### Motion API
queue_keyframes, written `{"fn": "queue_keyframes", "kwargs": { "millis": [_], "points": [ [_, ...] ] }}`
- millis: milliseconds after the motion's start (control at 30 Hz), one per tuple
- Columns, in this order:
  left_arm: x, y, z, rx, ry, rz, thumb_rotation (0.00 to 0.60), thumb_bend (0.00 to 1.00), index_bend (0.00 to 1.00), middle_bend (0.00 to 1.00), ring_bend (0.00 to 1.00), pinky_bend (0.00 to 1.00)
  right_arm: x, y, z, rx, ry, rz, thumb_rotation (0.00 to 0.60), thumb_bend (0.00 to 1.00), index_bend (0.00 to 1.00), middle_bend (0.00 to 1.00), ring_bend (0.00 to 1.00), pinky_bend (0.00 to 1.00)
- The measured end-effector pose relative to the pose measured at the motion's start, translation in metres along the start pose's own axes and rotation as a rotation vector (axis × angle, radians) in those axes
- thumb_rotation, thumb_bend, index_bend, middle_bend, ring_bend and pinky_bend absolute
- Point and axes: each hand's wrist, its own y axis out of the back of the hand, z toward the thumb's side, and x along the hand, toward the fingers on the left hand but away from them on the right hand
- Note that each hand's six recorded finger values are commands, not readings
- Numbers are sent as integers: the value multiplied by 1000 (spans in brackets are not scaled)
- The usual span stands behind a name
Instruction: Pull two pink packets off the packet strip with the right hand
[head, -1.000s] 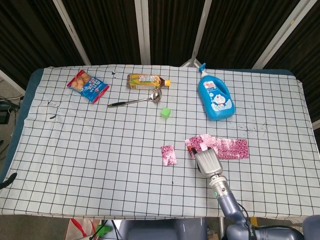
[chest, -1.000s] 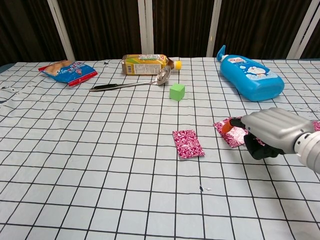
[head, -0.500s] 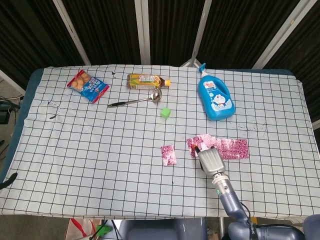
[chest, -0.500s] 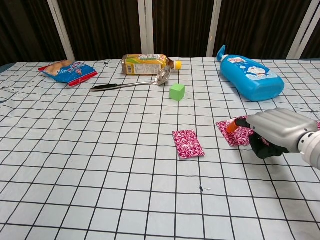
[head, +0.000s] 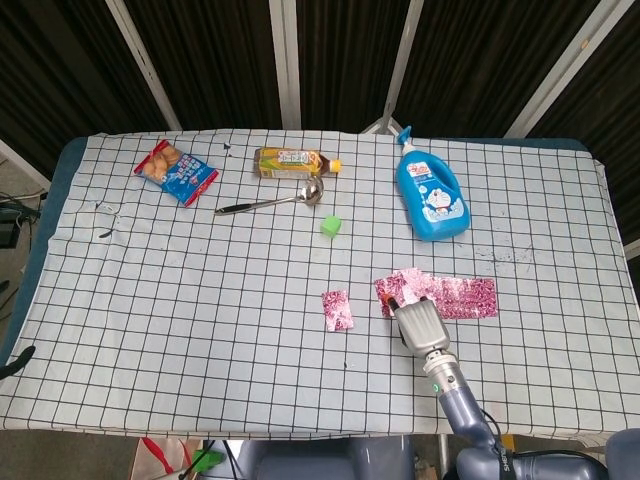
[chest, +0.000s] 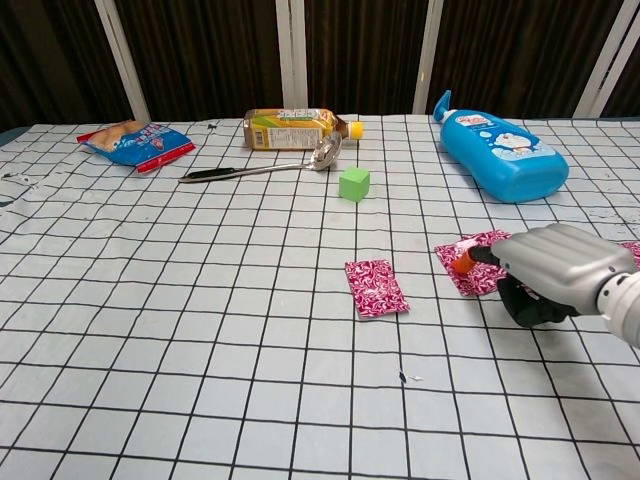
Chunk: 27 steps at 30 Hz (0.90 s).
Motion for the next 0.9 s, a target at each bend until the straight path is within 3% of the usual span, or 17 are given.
{"fn": "queue_keyframes", "kwargs": {
  "millis": [900],
  "points": [
    [-1, 1, 1, 4, 0, 4, 600, 275, 130, 0, 0, 103, 15, -7, 0, 55, 15, 23, 600, 835, 236, 844, 823, 433]
  ]
}}
